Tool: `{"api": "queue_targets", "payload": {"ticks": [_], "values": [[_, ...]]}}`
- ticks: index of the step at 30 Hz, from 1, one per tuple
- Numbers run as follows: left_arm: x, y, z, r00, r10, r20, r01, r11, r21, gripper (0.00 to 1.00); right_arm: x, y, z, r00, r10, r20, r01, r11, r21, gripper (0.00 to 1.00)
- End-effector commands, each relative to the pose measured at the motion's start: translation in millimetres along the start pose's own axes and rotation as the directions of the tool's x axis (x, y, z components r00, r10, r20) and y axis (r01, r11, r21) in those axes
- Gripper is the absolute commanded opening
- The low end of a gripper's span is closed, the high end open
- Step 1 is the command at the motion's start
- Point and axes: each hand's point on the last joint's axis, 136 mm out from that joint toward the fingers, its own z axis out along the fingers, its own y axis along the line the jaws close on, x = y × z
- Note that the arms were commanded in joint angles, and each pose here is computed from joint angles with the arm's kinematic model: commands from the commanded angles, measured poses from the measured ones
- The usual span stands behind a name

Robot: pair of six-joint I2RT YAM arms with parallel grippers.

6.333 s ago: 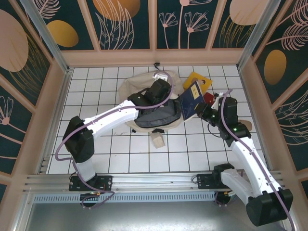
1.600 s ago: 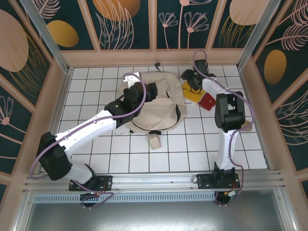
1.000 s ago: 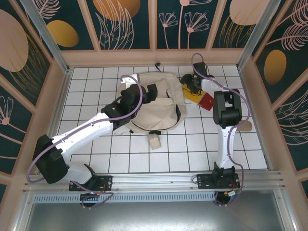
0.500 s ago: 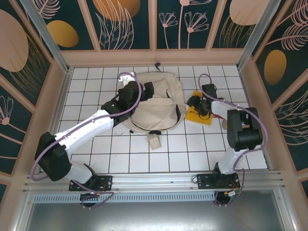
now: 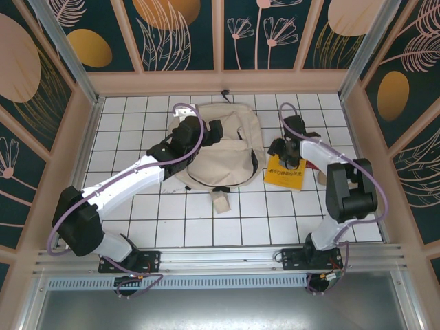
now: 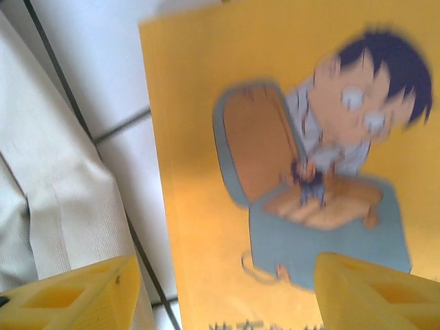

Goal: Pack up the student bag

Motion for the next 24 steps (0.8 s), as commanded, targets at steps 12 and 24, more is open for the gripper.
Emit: {"api": "queue_targets", "payload": {"ticks": [12,24], "values": [[12.2,-13.8,6.7,0.998,0.048,-0.048,-0.044,0.995,0.088,0.99,1.7,-28.3,35.8,0.995,-0.028,-0.099,0.047,0.979,0.2,0.7],[28.4,-30.9,10.9,0.99,0.093,-0.109,-0.071,0.98,0.187,0.99,117.8,-59.1,29.8,0.947,0.068,-0.315,0.0,0.977,0.211,0.72]]}}
